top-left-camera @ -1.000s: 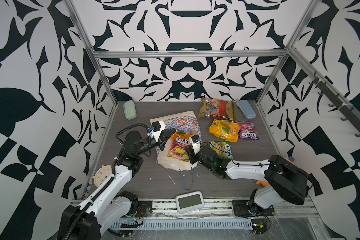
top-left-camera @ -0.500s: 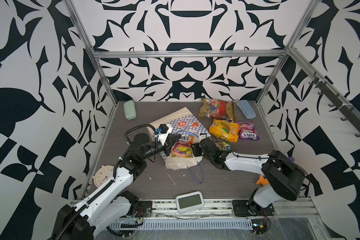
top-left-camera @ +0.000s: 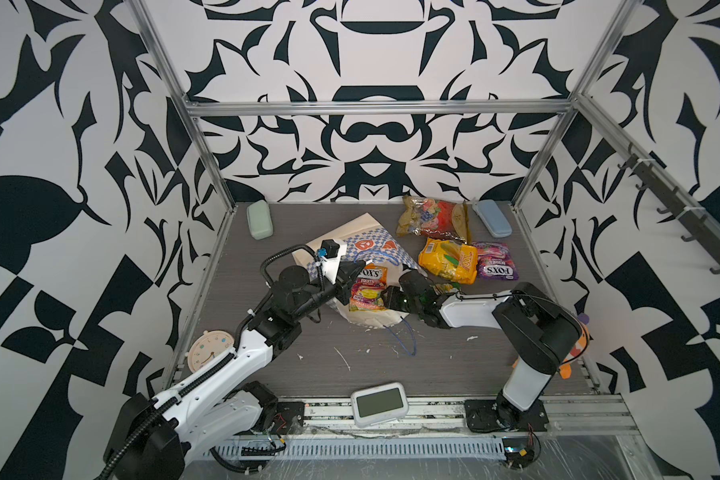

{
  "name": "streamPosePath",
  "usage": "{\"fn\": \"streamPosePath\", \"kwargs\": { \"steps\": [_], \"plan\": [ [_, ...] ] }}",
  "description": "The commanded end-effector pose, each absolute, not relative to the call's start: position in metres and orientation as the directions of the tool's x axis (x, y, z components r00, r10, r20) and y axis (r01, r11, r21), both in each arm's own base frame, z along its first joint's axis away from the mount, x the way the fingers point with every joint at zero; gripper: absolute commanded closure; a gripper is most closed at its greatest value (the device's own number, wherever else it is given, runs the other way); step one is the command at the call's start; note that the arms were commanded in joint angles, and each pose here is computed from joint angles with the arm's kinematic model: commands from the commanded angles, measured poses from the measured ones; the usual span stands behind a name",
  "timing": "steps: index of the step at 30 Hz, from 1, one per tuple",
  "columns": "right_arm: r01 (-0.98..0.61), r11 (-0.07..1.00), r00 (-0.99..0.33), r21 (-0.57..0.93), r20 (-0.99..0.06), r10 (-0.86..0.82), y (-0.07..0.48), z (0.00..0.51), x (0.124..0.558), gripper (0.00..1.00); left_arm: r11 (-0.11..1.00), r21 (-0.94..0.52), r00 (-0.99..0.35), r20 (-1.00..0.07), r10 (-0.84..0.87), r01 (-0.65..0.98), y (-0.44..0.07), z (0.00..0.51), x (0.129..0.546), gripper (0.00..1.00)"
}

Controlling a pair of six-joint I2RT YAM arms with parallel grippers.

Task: Take the snacks out of the paper bag

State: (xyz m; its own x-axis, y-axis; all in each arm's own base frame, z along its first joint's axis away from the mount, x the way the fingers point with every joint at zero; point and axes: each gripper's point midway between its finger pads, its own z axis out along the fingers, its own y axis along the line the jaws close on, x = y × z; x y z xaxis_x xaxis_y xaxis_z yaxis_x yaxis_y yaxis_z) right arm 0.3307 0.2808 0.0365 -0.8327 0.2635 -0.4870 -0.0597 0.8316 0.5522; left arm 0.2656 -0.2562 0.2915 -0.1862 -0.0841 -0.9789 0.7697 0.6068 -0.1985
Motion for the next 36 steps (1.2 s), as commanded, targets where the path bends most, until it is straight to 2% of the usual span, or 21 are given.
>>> {"fn": "streamPosePath", "kwargs": {
  "steps": [1,5,7,10,13,17,24,36],
  "plan": [
    [-0.01,0.801,-0.835,0.599,-0.445,0.323,0.282,0.04,0.332,0.54,0.623,-0.21,-0.164,-0.978,-0.131,0.754,-0.254,0.308,0.272,1.0],
    [-0.02,0.743,-0.857,0.669,-0.394,0.332,0.3,0.034,0.333,0.54,0.621,-0.203,-0.161,-0.979,-0.123,0.757,-0.256,0.305,0.272,1.0],
    [-0.016,0.697,-0.861,0.717,-0.364,0.355,0.309,0.035,0.334,0.59,0.619,-0.202,-0.16,-0.979,-0.124,0.759,-0.256,0.306,0.271,1.0],
    [-0.01,0.651,-0.858,0.759,-0.341,0.384,0.315,0.035,0.336,0.71,0.62,-0.198,-0.155,-0.98,-0.122,0.759,-0.256,0.306,0.271,1.0],
    [0.001,0.613,-0.847,0.79,-0.326,0.421,0.315,0.034,0.338,0.88,0.621,-0.195,-0.155,-0.981,-0.118,0.759,-0.256,0.305,0.271,1.0],
    [-0.017,0.572,-0.832,0.82,-0.329,0.447,0.318,0.043,0.343,1.0,0.629,-0.19,-0.147,-0.982,-0.12,0.754,-0.254,0.306,0.27,1.0],
    [-0.099,0.524,-0.818,0.846,-0.369,0.441,0.322,0.079,0.342,1.0,0.65,-0.186,-0.136,-0.982,-0.128,0.737,-0.247,0.305,0.27,1.0],
    [-0.152,0.558,-0.79,0.815,-0.44,0.427,0.299,0.118,0.322,1.0,0.679,-0.171,-0.128,-0.985,-0.113,0.714,-0.245,0.302,0.277,1.0]
  ]
}}
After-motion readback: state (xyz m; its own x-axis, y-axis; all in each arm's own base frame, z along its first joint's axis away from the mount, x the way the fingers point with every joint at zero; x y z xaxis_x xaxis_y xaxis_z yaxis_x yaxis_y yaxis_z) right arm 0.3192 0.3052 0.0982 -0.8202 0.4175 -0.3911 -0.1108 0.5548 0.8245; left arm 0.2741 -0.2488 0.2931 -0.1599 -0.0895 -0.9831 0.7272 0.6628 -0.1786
